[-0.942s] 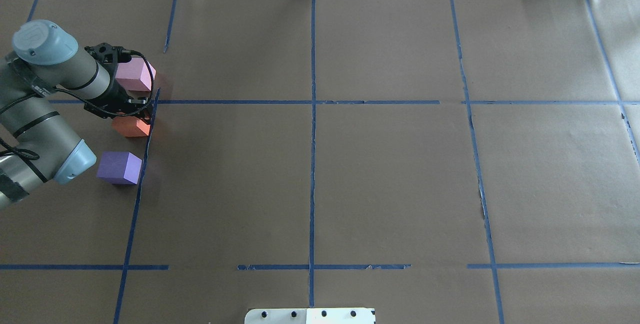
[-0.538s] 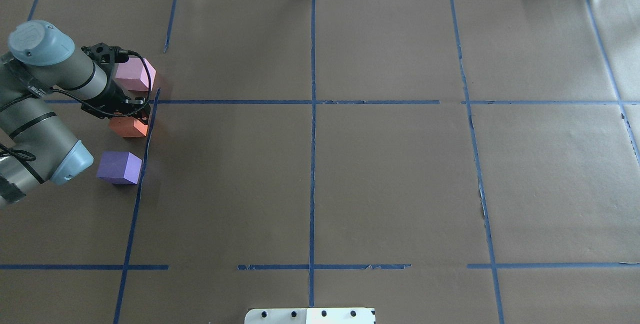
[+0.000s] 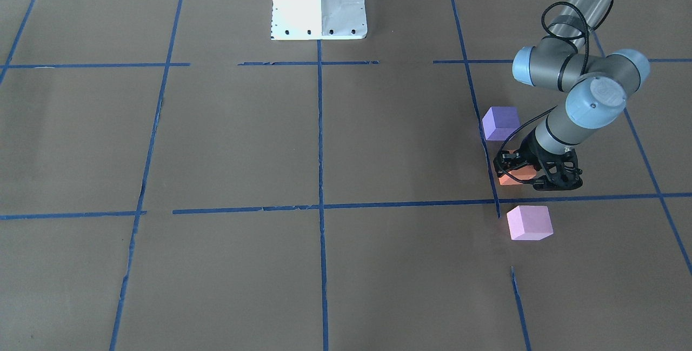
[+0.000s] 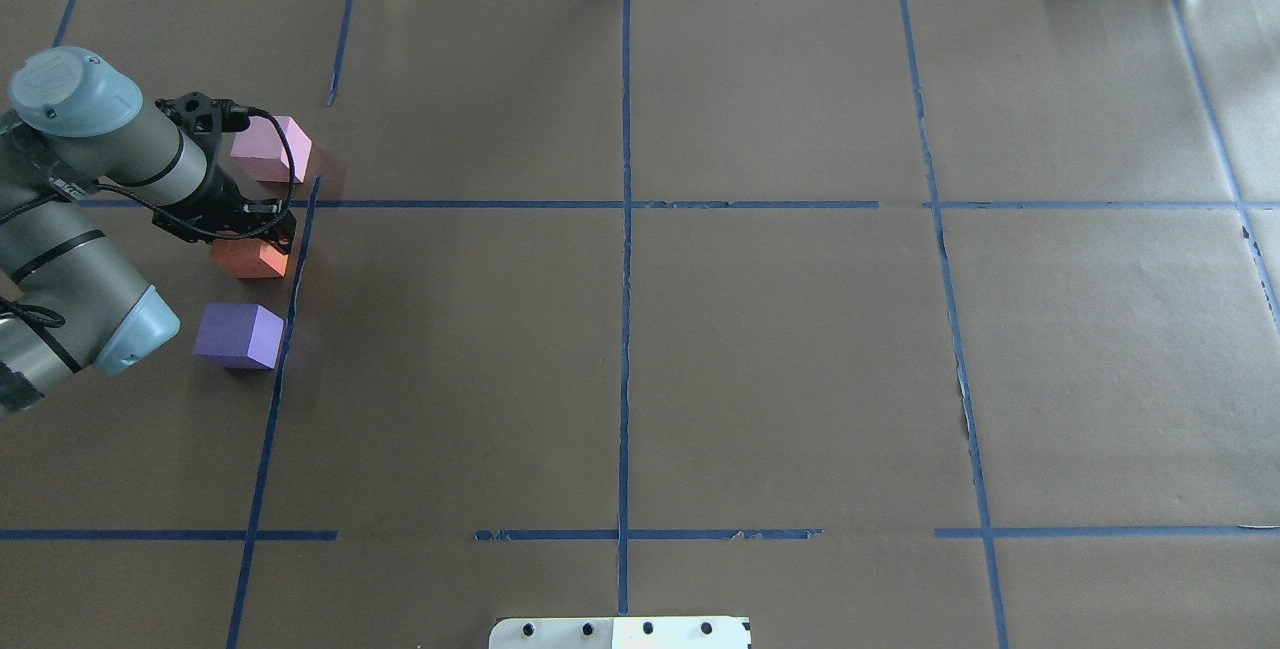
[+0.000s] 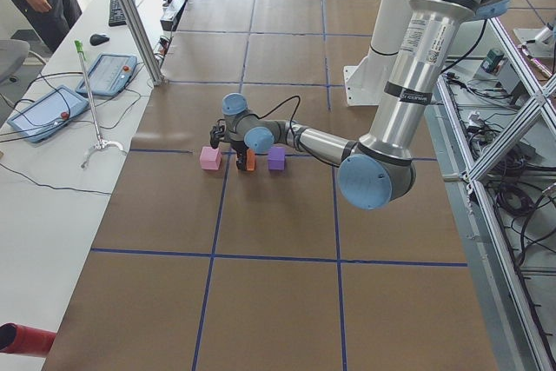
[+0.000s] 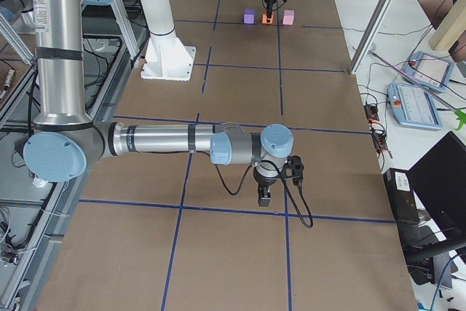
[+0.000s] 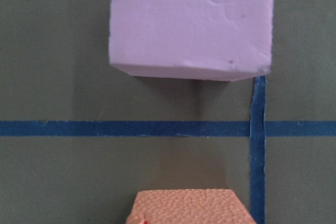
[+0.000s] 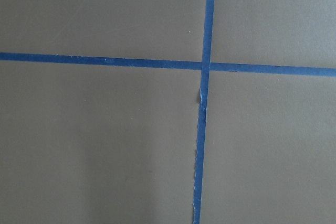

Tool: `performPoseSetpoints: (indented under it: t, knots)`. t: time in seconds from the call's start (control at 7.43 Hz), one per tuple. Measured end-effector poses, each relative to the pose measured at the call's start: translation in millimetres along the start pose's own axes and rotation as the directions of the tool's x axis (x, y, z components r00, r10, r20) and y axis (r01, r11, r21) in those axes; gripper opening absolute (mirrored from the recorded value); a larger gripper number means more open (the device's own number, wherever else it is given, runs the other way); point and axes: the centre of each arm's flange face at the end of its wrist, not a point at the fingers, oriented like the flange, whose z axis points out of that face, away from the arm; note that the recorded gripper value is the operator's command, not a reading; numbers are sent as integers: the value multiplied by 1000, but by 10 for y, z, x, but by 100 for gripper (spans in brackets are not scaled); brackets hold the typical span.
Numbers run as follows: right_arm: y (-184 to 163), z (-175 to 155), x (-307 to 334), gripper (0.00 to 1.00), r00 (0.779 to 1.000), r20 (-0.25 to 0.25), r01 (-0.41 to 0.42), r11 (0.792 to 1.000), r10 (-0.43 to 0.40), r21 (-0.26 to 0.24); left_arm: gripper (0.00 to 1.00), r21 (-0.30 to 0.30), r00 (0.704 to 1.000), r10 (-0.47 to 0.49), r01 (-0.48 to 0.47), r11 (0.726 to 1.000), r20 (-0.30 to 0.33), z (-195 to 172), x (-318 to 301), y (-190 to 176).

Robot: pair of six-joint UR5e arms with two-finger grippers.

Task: Arrange blocks in a line
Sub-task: 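Lower the orange cube between the pink and purple cubes, left gripper, then open the left gripper and withdraw it away from the cubes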

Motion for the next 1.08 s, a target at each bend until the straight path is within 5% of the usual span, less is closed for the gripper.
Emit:
performPoseSetpoints:
  t: [0.54, 1.08]
  knots:
    - [0, 0, 0, 100, 1000, 0, 0, 1000, 0, 0, 100, 24, 1000, 11, -11, 1000, -14, -146, 31, -22]
    - [0, 0, 0, 100, 1000, 0, 0, 1000, 0, 0, 100, 113, 999, -10, 15, 994, -44, -964, -143, 80]
